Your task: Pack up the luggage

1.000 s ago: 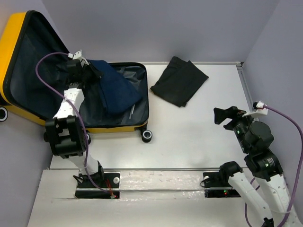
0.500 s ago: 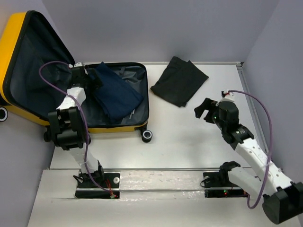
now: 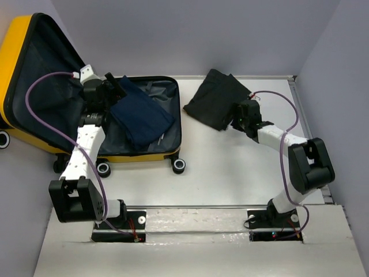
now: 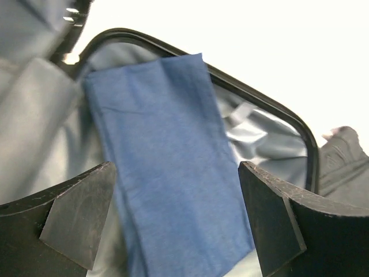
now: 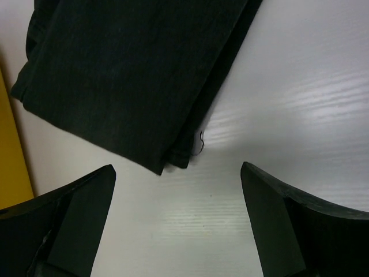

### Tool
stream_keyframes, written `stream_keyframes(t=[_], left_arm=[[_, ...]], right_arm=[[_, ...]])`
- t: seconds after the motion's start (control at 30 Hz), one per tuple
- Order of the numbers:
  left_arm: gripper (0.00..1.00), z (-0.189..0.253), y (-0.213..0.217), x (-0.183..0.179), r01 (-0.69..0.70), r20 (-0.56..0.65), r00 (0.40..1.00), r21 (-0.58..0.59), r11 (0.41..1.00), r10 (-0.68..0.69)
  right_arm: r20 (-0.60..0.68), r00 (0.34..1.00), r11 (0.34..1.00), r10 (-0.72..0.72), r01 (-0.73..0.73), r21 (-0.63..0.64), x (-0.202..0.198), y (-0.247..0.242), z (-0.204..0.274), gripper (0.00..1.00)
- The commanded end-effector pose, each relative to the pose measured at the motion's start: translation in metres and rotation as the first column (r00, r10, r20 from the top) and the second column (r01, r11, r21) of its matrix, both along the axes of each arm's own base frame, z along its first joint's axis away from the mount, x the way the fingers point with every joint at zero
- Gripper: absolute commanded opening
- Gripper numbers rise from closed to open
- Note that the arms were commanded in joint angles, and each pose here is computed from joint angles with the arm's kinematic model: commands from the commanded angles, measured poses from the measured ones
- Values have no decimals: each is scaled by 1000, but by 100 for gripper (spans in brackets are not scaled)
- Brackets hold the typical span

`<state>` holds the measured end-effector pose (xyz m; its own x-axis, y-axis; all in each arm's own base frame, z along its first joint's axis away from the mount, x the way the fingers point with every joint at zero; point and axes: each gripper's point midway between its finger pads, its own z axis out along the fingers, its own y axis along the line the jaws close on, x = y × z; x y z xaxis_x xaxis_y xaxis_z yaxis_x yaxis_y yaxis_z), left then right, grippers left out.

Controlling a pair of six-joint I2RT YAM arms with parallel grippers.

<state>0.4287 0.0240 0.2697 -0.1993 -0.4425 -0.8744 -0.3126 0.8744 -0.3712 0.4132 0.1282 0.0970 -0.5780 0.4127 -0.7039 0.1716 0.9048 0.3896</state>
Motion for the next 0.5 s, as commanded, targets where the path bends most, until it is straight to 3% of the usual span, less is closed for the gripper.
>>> stream_keyframes(t=[0.0, 0.23, 0.3, 0.4, 0.43, 0.47], left_arm=[[99, -4, -18, 29, 57, 1, 998, -32, 998, -57], [98, -69, -23, 67, 73, -136, 987, -63, 995, -81], [97, -73, -26, 67, 77, -138, 987, -79, 994, -87], [97, -60, -61, 60, 160, -81, 982, -100, 982, -168], [97, -41, -71, 56, 191, -35, 980, -95, 977, -195], [97, -30, -84, 53, 222, -10, 975, -87, 971, -223]], right_arm=[[75, 995, 996, -67, 62, 66, 49, -1, 13, 95], [-25, 1000, 993, -18, 21, 115, 71, 19, -31, 83], [-53, 999, 993, -7, 13, 120, 70, 21, -44, 74], [-86, 996, 993, 18, -8, 120, 69, 26, -61, 50], [-95, 995, 993, 18, -7, 118, 67, 25, -65, 33], [-97, 995, 993, 17, -5, 116, 65, 24, -66, 24]])
